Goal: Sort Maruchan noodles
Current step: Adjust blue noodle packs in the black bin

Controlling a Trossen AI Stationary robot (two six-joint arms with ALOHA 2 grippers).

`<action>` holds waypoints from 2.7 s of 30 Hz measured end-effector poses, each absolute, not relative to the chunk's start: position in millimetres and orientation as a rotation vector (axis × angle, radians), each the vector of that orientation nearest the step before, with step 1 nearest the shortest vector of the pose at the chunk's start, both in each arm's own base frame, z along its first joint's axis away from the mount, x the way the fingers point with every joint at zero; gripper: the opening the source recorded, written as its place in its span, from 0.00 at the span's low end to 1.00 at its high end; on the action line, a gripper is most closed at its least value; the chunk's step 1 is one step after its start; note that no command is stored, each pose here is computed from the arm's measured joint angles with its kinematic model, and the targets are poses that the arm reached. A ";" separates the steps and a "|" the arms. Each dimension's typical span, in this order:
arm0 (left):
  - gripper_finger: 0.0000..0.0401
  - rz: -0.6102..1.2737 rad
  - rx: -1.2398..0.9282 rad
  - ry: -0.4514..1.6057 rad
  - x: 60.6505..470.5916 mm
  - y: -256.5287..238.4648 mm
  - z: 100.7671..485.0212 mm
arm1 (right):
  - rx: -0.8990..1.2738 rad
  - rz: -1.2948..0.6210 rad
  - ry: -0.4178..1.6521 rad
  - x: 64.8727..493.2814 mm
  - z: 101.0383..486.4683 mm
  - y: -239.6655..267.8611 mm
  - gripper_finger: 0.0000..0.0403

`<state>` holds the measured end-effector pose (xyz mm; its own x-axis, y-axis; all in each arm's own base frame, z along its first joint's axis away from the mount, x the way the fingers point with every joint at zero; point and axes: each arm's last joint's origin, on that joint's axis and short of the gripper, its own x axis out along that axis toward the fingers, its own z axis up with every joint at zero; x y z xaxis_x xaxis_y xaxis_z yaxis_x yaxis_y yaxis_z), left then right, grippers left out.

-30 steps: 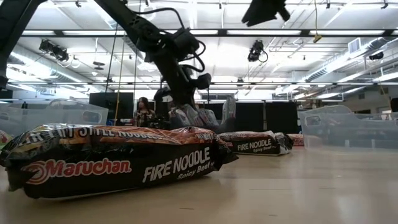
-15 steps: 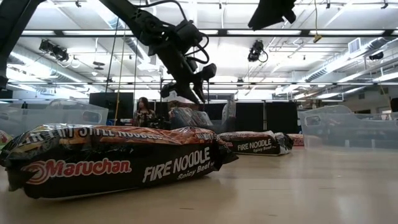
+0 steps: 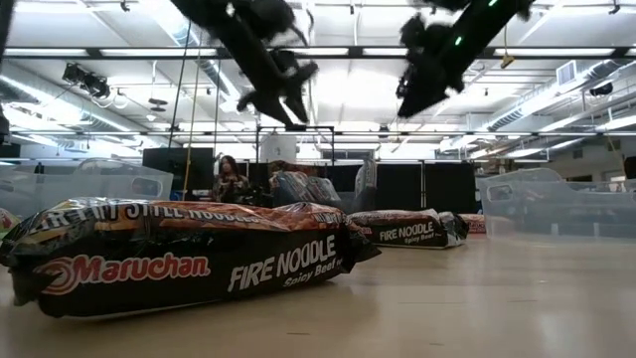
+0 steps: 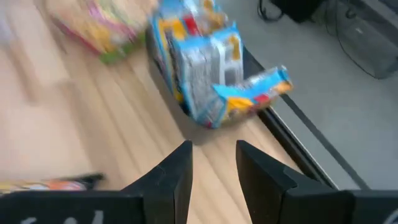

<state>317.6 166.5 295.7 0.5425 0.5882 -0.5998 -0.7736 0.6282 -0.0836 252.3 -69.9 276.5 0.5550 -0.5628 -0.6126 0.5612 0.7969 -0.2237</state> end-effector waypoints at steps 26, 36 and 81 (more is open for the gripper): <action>0.43 0.870 -0.371 0.747 251.7 227.7 190.0 | -0.002 -0.461 0.841 303.3 207.2 -194.7 0.32; 0.43 0.731 -0.312 0.596 278.3 215.9 197.9 | -0.024 -0.481 0.762 303.4 211.4 -206.5 0.32; 0.43 0.581 -0.215 0.358 280.5 188.1 266.1 | -0.247 -0.539 0.795 270.6 274.7 -175.1 0.32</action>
<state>280.5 188.1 266.1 0.7769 0.4961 -0.3878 -0.5698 0.8159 -0.0978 270.6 -175.1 274.7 0.5755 -0.5450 -0.6097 0.3645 0.8383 -0.4053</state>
